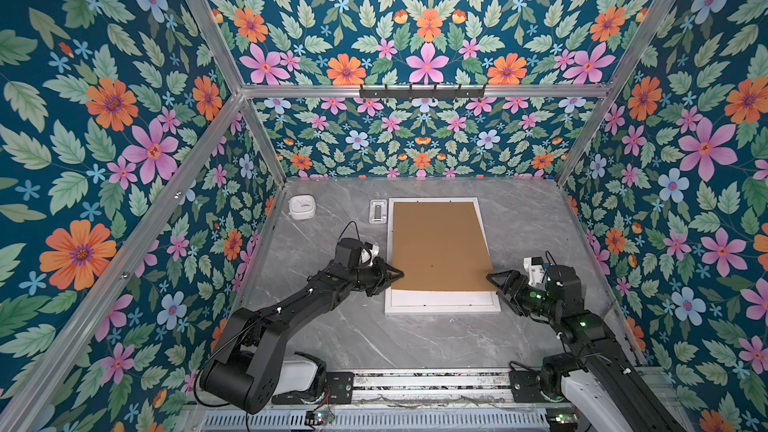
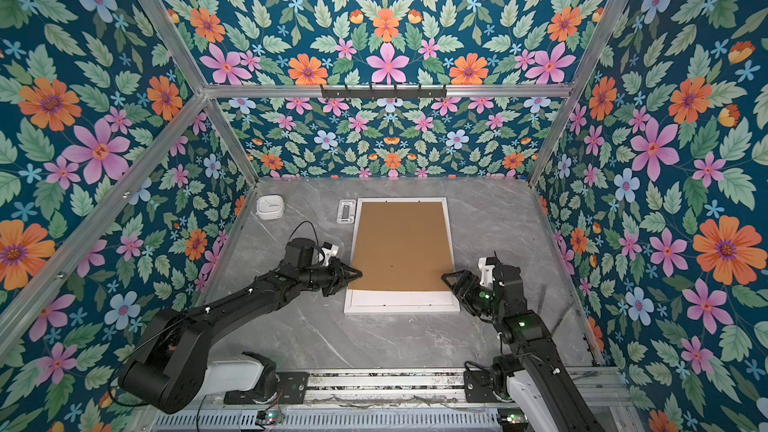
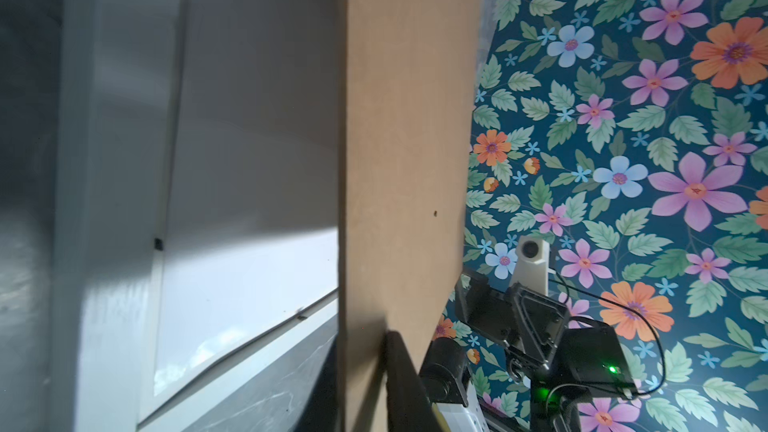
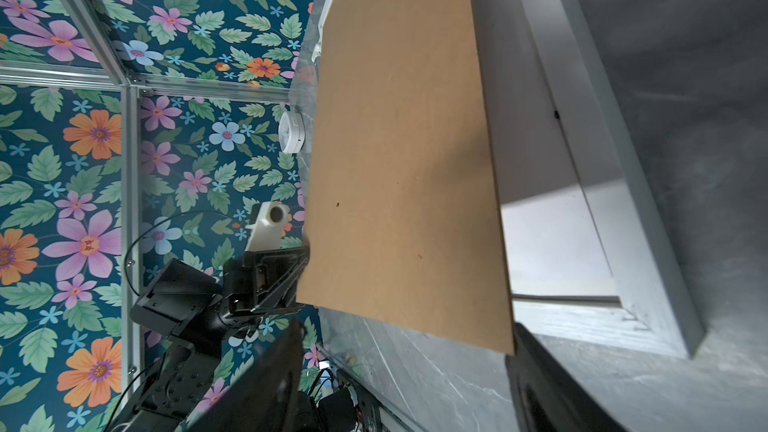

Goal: Put the photo into the frame
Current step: 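Grip the brown board's edge with the left gripper and lift it out of the frame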

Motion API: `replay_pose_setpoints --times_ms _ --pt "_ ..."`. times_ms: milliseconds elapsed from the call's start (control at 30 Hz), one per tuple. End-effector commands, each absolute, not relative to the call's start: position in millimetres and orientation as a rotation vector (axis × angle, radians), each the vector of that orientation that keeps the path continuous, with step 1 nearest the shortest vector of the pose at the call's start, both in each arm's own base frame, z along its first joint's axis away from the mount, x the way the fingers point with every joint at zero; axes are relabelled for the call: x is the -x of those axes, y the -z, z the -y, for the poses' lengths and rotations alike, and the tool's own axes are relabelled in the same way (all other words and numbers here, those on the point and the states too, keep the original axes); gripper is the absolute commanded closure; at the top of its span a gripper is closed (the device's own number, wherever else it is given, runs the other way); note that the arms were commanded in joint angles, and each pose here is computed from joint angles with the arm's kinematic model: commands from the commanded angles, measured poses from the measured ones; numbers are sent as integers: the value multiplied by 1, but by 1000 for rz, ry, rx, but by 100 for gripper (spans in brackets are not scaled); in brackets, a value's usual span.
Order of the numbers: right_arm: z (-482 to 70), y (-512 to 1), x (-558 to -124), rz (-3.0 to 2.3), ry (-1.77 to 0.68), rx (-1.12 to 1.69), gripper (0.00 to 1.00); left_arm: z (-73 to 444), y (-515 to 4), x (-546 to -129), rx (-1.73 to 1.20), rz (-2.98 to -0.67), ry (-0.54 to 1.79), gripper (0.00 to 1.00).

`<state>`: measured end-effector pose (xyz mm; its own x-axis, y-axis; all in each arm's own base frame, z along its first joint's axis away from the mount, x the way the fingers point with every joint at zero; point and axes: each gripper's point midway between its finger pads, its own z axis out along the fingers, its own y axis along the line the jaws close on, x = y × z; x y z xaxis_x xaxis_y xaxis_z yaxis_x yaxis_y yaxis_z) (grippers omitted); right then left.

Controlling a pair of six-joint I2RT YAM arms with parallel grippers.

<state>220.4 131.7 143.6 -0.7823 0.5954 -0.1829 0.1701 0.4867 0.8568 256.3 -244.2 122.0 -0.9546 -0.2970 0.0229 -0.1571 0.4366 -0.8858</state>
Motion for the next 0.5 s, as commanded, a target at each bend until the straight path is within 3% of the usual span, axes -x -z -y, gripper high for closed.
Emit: replay_pose_setpoints --times_ms 0,233,467 --pt "-137 -154 -217 -2280 -1257 -547 24 251 -135 -262 333 -2502 1570 95" --pt "-135 -161 -215 -2304 -1216 -510 23 256 -148 -270 268 -2497 1566 100" --pt "-130 -168 -213 -2306 -1149 -461 21 262 -210 -295 148 -2344 1611 100"
